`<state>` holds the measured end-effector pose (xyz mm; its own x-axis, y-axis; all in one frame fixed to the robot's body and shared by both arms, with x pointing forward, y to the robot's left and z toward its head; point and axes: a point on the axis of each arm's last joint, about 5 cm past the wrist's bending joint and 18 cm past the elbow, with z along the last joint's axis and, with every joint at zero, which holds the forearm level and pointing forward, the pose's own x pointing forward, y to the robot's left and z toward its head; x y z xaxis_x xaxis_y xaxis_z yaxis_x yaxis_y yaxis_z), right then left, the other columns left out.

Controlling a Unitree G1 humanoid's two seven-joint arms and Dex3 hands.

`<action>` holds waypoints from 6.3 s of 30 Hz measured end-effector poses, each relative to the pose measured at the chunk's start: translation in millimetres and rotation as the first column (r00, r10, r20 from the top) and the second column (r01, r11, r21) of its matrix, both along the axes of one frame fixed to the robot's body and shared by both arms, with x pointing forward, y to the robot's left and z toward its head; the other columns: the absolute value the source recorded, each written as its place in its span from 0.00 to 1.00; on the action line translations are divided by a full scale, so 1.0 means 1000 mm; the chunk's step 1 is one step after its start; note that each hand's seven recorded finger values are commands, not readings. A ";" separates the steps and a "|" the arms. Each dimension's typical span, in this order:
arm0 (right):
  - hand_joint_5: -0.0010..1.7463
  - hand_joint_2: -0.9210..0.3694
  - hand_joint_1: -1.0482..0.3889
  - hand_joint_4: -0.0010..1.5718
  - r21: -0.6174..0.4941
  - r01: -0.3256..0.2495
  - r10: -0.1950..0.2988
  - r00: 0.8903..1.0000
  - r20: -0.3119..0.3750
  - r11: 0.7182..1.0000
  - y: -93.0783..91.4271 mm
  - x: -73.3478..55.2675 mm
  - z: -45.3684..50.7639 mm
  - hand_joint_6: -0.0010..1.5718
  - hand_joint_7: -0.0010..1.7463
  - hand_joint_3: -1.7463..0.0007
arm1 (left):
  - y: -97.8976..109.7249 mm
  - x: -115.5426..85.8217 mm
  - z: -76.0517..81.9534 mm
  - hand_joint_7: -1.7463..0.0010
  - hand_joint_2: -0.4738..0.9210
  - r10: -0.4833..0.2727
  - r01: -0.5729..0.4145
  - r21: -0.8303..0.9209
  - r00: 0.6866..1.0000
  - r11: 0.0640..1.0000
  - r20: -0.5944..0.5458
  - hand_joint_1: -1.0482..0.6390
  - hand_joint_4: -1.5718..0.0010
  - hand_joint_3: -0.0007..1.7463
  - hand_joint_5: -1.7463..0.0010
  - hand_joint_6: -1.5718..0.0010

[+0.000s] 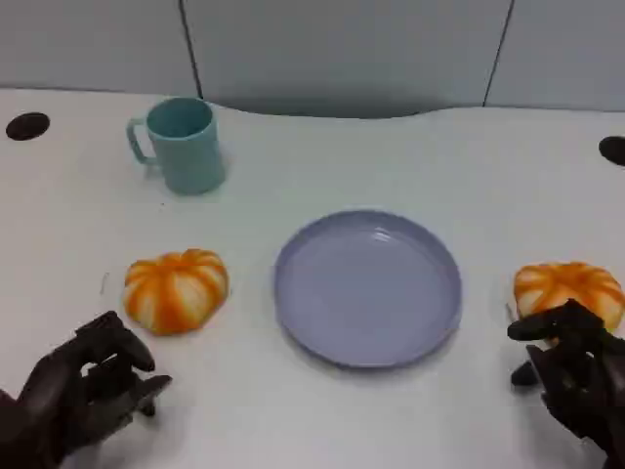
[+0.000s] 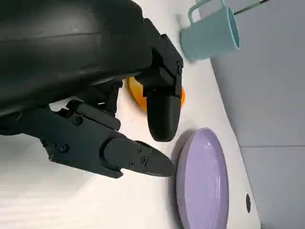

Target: Grasp the bread from the table and place it into the plate.

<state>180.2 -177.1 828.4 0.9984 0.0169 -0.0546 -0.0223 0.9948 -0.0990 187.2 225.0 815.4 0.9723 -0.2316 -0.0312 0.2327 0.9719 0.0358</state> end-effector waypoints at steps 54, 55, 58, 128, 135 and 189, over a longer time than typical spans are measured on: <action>0.88 0.00 0.58 0.31 0.039 -0.003 0.003 1.000 0.000 0.999 0.016 -0.001 0.0012 0.27 0.77 0.75 | -0.020 0.095 0.116 1.00 0.92 -0.437 0.136 0.989 0.894 0.050 -0.101 0.15 1.00 0.00 1.00 1.00; 0.88 0.00 0.58 0.31 0.039 -0.003 0.003 1.000 0.000 0.999 0.016 -0.002 0.0011 0.27 0.77 0.75 | -0.020 0.097 0.116 1.00 0.92 -0.430 0.152 0.987 0.895 0.046 -0.118 0.16 1.00 0.00 1.00 1.00; 0.88 0.00 0.57 0.31 0.042 -0.003 0.003 1.000 -0.002 0.999 0.016 -0.002 0.0011 0.27 0.77 0.75 | -0.023 0.105 0.114 1.00 0.91 -0.405 0.204 0.979 0.897 0.025 -0.176 0.19 1.00 0.00 1.00 1.00; 0.87 0.00 0.58 0.31 0.049 0.005 -0.006 1.000 0.007 0.999 0.017 -0.006 0.0018 0.27 0.77 0.75 | -0.070 0.139 0.116 0.00 0.96 -0.467 -0.029 0.829 0.815 0.559 0.344 0.59 0.45 0.02 0.00 0.61; 0.87 0.00 0.59 0.31 0.047 0.008 -0.008 1.000 -0.007 0.999 0.017 -0.007 -0.0006 0.27 0.78 0.75 | -0.115 0.143 0.130 0.00 0.98 -0.603 0.066 0.832 0.720 0.551 0.342 0.57 0.44 0.03 0.00 0.60; 0.88 0.00 0.57 0.31 0.033 -0.001 0.001 1.000 0.004 0.999 0.017 -0.013 0.0005 0.26 0.79 0.74 | -0.116 0.151 0.156 0.99 1.00 -0.757 0.066 0.935 0.608 0.349 0.240 0.11 1.00 0.09 1.00 0.97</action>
